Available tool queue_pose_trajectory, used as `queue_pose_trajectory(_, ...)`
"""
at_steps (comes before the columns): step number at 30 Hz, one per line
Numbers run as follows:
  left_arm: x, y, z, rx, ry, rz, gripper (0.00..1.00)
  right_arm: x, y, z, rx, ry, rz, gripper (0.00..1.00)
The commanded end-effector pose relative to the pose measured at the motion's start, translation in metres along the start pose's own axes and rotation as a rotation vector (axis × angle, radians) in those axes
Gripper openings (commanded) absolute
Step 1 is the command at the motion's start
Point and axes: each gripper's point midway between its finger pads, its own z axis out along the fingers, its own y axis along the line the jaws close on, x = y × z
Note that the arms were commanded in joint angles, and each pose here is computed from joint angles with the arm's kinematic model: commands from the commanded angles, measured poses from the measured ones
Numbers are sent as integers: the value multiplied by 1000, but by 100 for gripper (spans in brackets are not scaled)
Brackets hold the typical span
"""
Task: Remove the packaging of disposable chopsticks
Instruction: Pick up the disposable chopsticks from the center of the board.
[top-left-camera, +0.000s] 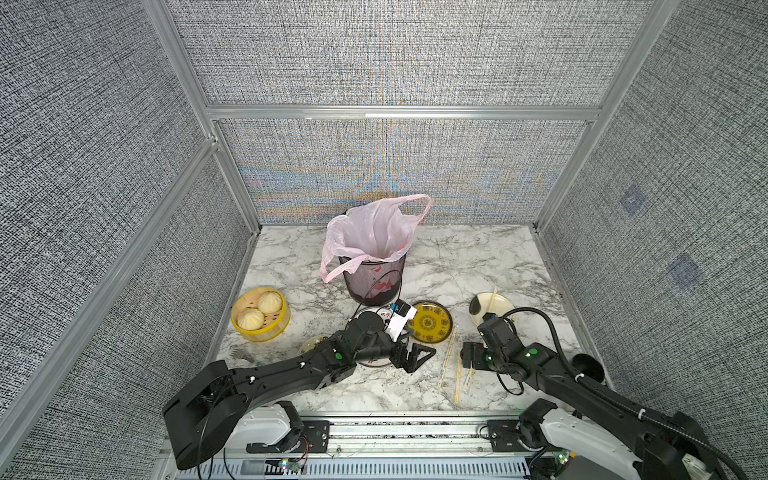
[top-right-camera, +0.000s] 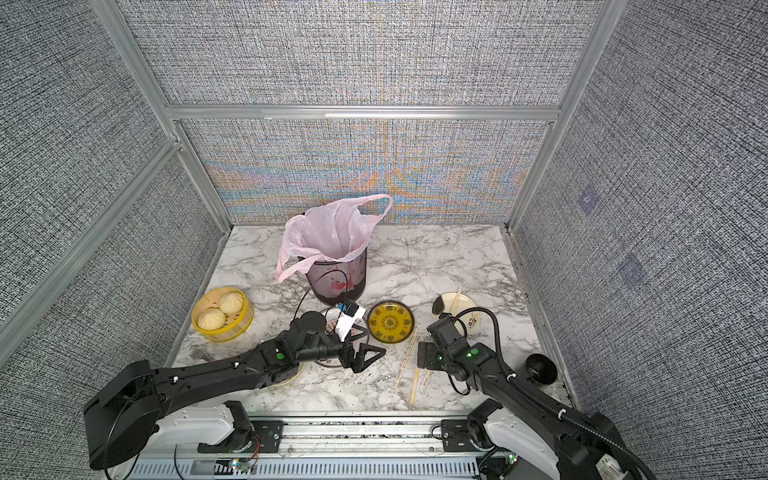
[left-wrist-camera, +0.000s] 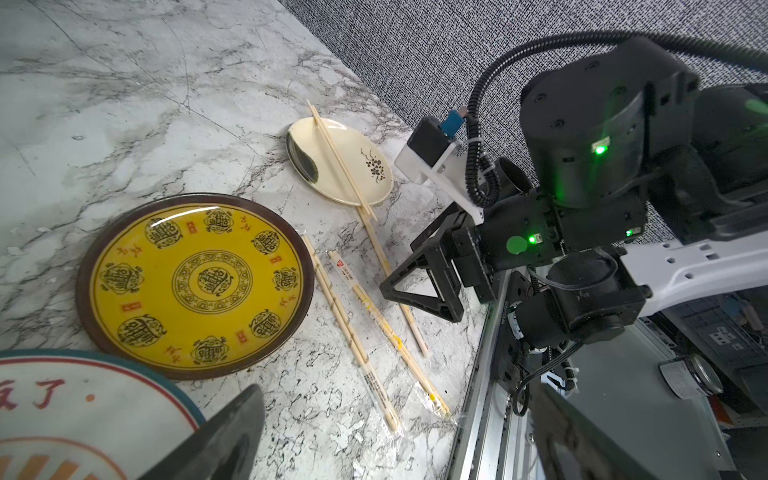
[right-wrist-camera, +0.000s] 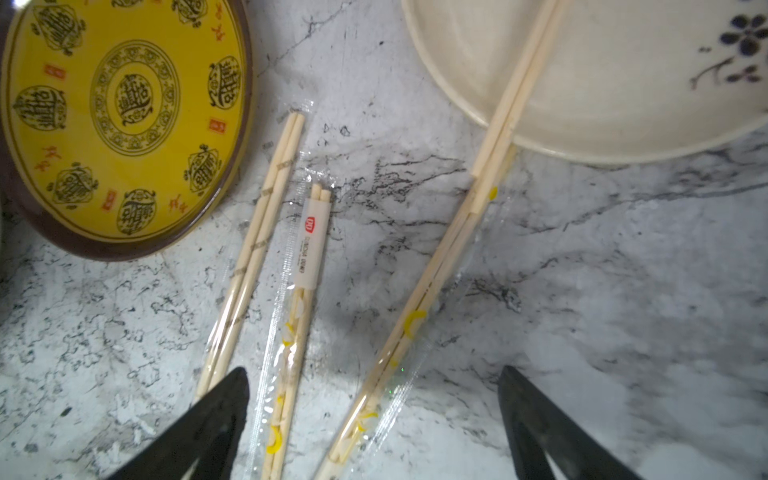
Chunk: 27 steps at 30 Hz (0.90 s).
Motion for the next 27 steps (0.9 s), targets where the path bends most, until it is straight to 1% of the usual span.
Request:
queue_pose_trajectory(1,-6,-5,4,25,-23,2,100,-6,-1,3,14,-27,15,96)
queue_pose_trajectory(2,-5,-5,5,27,-18,1,100,-5,-3,4,22,-26,15,96)
queue_pose_trajectory(4,-3,-6,8,31,-13,-1,100,-5,-4,5,28,-26,18,91)
queue_pose_trajectory(6,-2,-7,10,39,-9,-4,100,-6,-7,4,54,-28,20,79)
queue_pose_trajectory(8,-2,-8,12,45,-6,-3,100,-8,-13,2,94,-46,23,71)
queue_pose_trajectory(9,-2,-9,13,47,-4,-2,100,-7,-12,3,89,-43,22,66)
queue_pose_trajectory(11,-2,-9,13,48,-4,2,100,-7,-11,5,88,-35,20,60)
queue_pose_trajectory(18,-1,-10,16,53,-6,3,100,-2,-7,13,95,26,10,48)
queue_pose_trajectory(19,-1,-11,16,56,-5,4,100,-1,-8,14,99,32,8,46)
queue_pose_trajectory(20,-1,-10,17,57,-3,4,100,-1,-8,14,104,36,7,41)
queue_pose_trajectory(22,-1,-10,18,57,0,2,100,1,-9,15,113,44,11,37)
queue_pose_trajectory(27,1,-10,18,60,1,5,100,10,-12,16,137,87,7,36)
